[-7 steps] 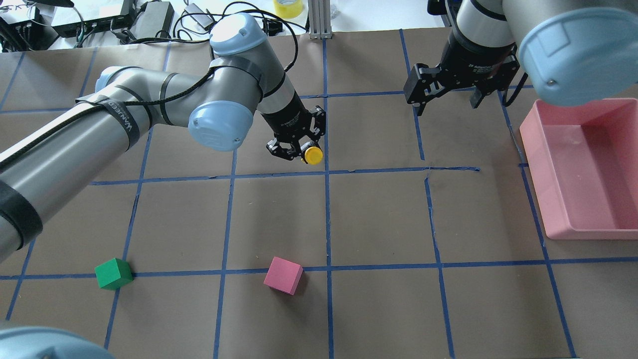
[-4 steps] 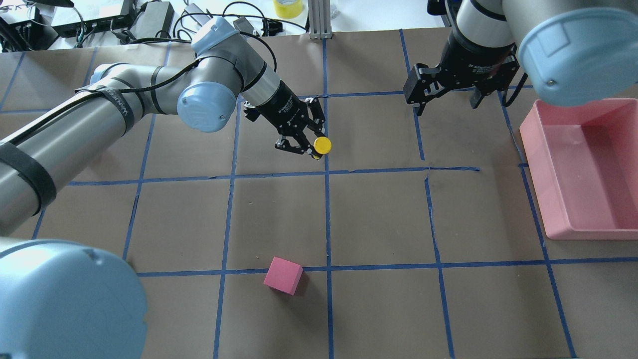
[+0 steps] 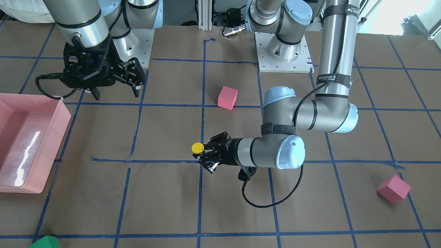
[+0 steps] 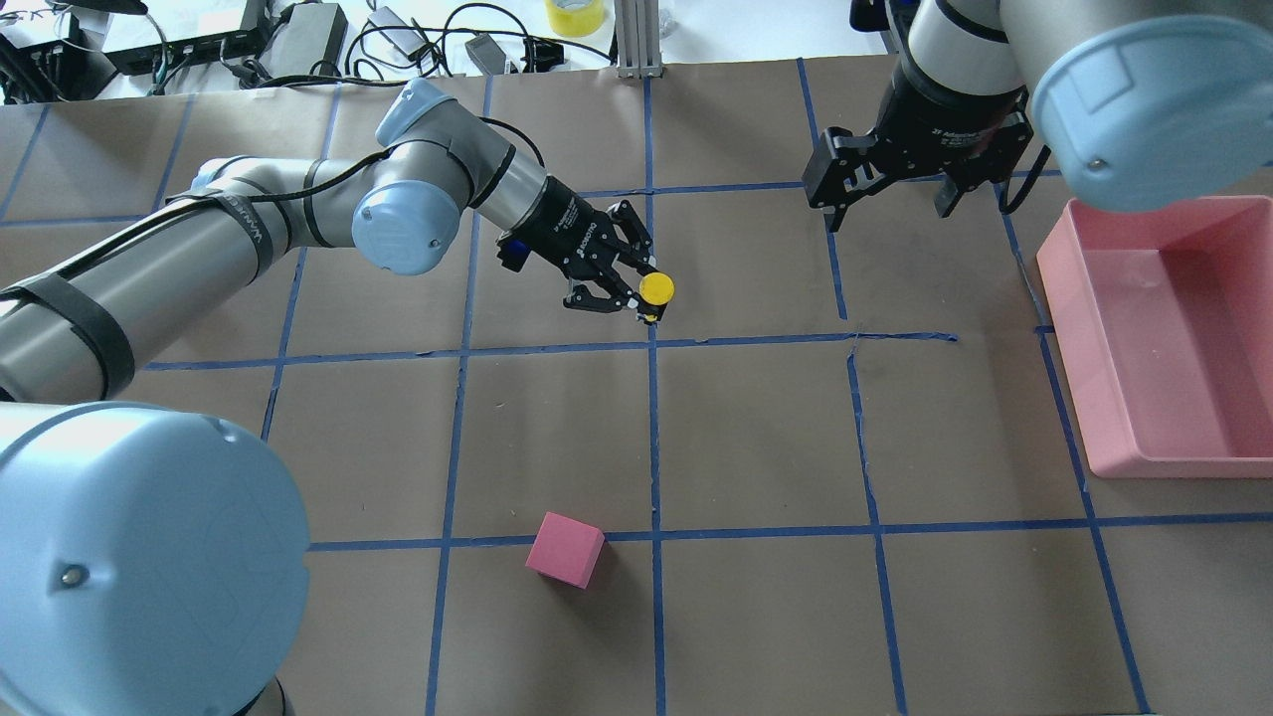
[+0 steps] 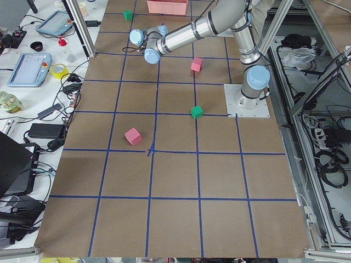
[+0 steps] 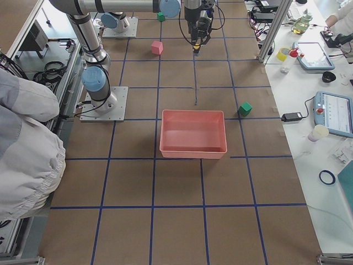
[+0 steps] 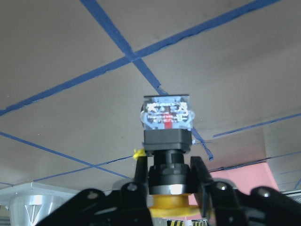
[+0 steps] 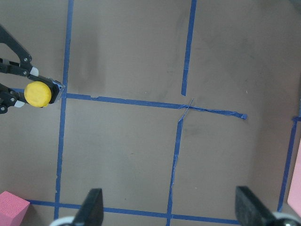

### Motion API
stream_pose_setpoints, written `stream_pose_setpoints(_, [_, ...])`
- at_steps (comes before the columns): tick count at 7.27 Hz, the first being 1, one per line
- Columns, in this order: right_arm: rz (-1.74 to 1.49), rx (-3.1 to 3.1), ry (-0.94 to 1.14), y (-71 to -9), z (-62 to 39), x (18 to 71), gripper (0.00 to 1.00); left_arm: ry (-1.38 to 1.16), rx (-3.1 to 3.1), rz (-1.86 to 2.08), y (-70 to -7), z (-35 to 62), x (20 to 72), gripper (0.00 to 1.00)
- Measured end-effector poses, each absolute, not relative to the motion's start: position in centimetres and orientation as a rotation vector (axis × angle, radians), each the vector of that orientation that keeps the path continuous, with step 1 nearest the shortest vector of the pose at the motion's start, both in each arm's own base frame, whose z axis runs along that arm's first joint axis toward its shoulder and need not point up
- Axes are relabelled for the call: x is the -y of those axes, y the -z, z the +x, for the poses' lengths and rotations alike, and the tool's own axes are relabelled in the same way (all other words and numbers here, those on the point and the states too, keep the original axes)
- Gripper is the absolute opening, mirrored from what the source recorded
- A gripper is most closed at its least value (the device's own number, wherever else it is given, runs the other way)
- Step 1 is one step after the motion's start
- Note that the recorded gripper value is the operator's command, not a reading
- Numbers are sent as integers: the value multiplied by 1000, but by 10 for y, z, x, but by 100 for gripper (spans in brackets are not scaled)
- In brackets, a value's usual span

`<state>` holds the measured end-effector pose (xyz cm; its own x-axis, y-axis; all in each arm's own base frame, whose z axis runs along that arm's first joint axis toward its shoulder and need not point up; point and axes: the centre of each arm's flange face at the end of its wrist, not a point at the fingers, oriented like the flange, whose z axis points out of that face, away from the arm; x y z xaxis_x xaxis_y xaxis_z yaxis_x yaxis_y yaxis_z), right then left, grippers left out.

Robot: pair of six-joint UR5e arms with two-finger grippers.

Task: Align button upright
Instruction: 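Set the switch upright on the table and open the left gripper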

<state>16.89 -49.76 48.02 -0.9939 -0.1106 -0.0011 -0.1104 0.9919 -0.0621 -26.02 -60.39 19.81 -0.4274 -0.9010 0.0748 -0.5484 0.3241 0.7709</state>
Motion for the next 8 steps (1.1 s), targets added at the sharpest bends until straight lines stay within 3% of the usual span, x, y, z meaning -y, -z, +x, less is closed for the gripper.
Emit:
stream_pose_setpoints(4, [-174,-3134,94,-479,168,498,100,960,2100,1185,-163,-251,600,2])
stream_pose_setpoints(5, [-174,-3134,93,-479,168,498,100,962,2103,1184,-159,-251,601,35])
stream_pose_setpoints(6, [-174,-3134,93,-479,168,498,100,961,2106,1181,-157,-251,601,44])
stream_pose_setpoints(7, [-174,-3134,94,-479,168,498,100,962,2107,1181,-154,-251,601,99])
stream_pose_setpoints(8, [-174,-3135,93,-479,168,498,100,962,2108,1179,-153,-251,601,100])
